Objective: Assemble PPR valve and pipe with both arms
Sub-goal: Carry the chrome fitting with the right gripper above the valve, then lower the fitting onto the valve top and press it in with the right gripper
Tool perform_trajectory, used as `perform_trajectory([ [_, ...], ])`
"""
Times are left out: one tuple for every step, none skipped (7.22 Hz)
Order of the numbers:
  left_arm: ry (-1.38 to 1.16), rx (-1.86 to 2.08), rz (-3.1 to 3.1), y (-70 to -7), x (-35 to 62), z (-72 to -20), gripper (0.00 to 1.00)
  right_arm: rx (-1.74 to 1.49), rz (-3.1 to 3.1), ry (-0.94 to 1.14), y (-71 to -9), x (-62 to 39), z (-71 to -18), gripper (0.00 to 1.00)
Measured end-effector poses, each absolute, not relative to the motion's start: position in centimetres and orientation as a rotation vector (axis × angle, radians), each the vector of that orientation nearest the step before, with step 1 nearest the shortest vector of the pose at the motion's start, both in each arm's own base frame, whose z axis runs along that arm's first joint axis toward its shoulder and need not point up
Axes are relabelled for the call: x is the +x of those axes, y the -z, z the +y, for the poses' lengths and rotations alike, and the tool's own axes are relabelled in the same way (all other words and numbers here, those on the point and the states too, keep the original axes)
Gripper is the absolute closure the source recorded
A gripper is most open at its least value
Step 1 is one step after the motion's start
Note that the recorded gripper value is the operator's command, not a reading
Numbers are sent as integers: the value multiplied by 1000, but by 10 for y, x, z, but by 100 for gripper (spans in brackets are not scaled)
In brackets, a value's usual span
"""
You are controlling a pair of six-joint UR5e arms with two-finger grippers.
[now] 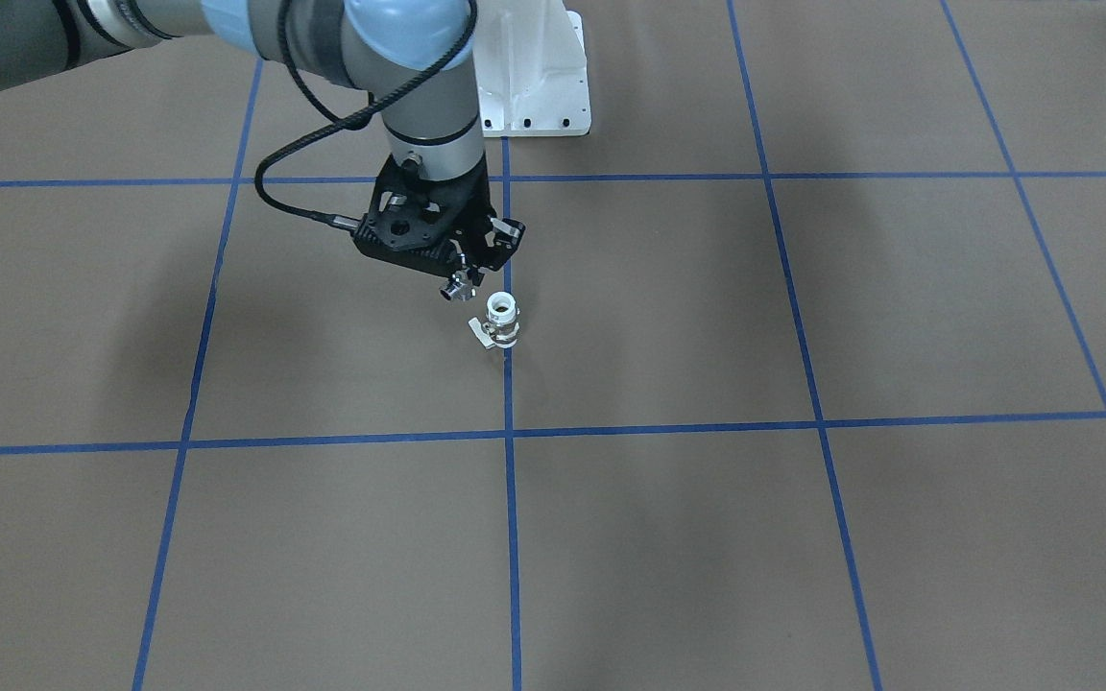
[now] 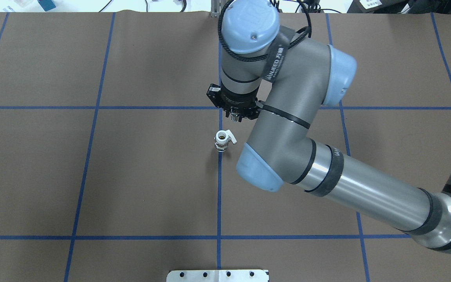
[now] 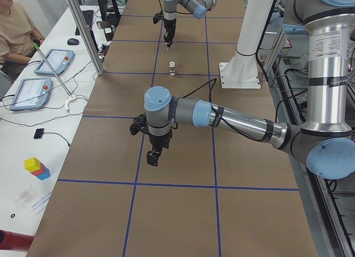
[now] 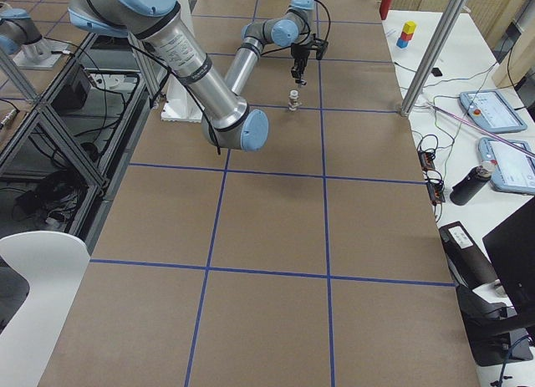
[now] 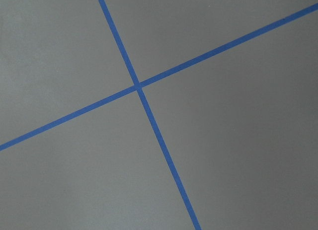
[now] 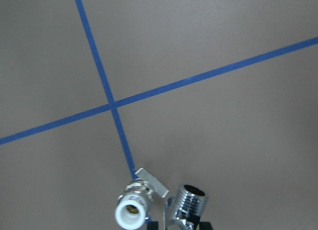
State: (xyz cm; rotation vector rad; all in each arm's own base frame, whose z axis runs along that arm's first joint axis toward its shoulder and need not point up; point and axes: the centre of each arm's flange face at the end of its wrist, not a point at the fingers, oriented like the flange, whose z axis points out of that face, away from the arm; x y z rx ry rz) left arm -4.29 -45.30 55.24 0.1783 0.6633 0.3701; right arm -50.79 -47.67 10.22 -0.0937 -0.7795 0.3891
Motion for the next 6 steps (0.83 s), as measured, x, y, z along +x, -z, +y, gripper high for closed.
perform_trajectory([
  [-369, 176, 664, -555, -43, -451, 0, -97, -760, -395, -101, -526, -471, 100],
  [-368, 173, 664, -556, -43, -449, 0, -98, -746, -393, -103, -538, -466, 100],
  [-367, 170, 664, -558, -43, -448, 0, -99, -738, -390, -104, -545, -463, 100],
  [-367, 170, 664, -558, -43, -448, 0, -96, -737, -390, -104, -547, -463, 100],
  [-368, 170, 664, -558, -43, -447, 0, -88, -745, -389, -104, -550, -464, 100],
  [-368, 170, 664, -558, -43, -447, 0, -80, -758, -386, -105, -553, -467, 100],
])
